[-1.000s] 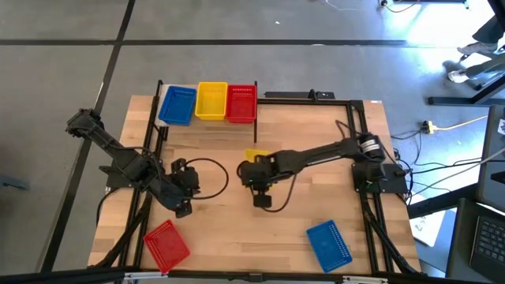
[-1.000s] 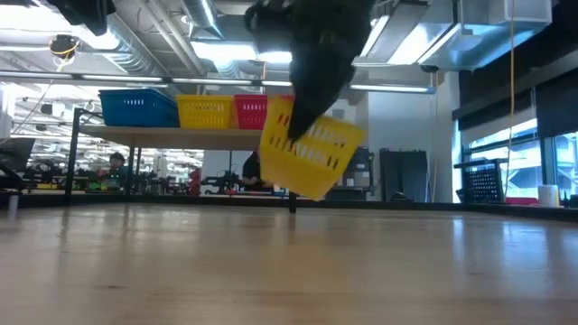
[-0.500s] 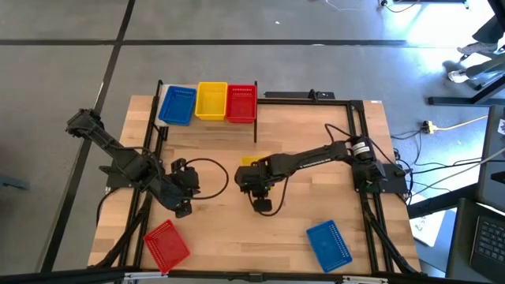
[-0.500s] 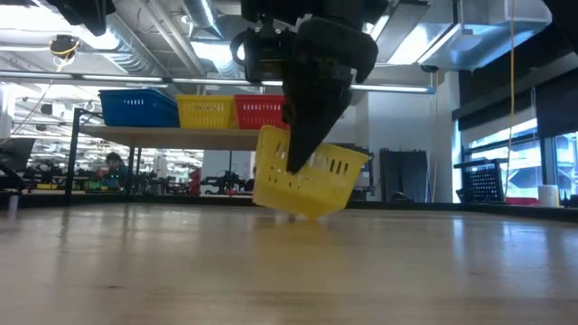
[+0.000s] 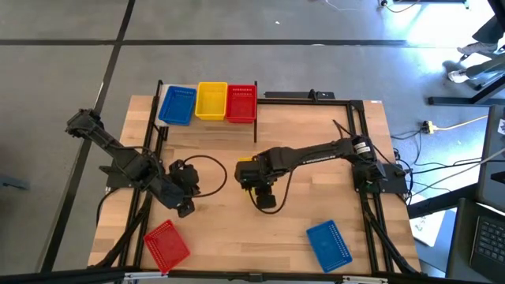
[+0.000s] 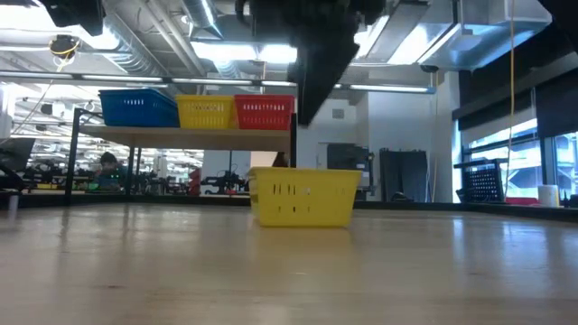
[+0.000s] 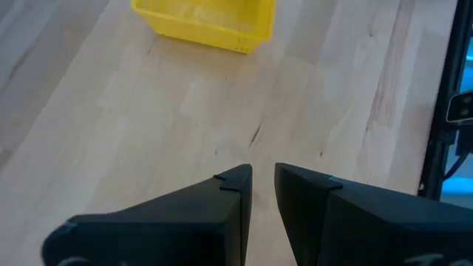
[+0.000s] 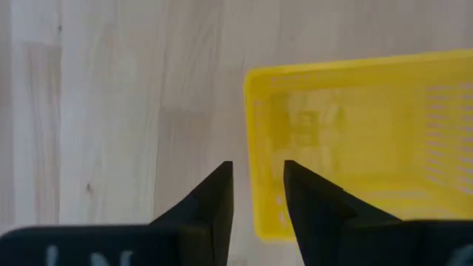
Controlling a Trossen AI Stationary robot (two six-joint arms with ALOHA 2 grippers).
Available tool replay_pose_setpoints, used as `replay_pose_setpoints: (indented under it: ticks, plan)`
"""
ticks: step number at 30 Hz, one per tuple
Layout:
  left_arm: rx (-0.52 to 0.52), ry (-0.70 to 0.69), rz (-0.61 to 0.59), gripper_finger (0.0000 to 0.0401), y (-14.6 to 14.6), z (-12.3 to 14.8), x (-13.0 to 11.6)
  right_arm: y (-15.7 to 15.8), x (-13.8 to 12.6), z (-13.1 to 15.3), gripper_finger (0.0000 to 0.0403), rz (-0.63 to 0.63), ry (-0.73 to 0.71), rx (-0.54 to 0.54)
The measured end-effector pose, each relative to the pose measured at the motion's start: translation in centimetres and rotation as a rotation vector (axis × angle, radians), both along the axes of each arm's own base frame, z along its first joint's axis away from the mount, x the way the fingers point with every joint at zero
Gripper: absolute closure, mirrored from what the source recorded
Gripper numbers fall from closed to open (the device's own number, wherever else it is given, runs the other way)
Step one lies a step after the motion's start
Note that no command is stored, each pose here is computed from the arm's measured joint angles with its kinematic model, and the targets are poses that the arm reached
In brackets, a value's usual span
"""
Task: Stack baskets on shelf by color
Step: Stack the yellow bin on top of the yellow bins on the shelf
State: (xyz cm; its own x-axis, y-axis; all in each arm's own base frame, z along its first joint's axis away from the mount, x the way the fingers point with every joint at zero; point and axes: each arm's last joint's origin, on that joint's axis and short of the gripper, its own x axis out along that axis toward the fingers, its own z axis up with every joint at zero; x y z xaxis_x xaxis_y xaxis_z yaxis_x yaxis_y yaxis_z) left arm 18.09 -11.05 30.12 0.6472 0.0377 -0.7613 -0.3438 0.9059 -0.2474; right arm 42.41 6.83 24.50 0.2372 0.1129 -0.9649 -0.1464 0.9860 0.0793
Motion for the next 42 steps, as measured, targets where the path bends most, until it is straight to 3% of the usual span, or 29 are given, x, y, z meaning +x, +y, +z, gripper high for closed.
replay_pose_setpoints:
  ticks: [8, 12, 17, 22, 31, 36, 42]
  plan:
    - [0.075, 0.001, -0.025, 0.0348, 1.7, 0.1, 1.1, 1.3, -1.1, 6.3, 0.0286, 0.010, -0.040, -0.146]
    - [0.121, -0.048, -0.042, 0.0348, 2.8, 0.5, 2.2, 1.8, -2.3, 9.1, 0.0286, -0.031, -0.039, -0.185]
    - [0.106, -0.050, 0.012, 0.0348, 4.7, 0.5, 3.0, 2.7, -3.9, 11.7, 0.0286, -0.075, -0.056, -0.194]
    - [0.130, -0.063, -0.095, 0.0348, 5.8, 0.4, 4.4, 3.1, -5.9, 13.7, 0.0286, -0.067, -0.101, -0.176]
    - [0.337, 0.006, -0.258, 0.0348, 6.7, -1.7, 7.5, 3.0, -9.6, 17.8, 0.0286, -0.101, -0.217, -0.120]
    - [0.494, 0.073, -0.447, 0.0348, 6.8, -3.5, 9.1, 2.7, -12.8, 20.7, 0.0286, -0.123, -0.302, -0.069]
    - [0.626, 0.034, -0.628, 0.0348, 6.6, -5.1, 11.6, 1.7, -17.0, 23.9, 0.0286, -0.161, -0.408, -0.003]
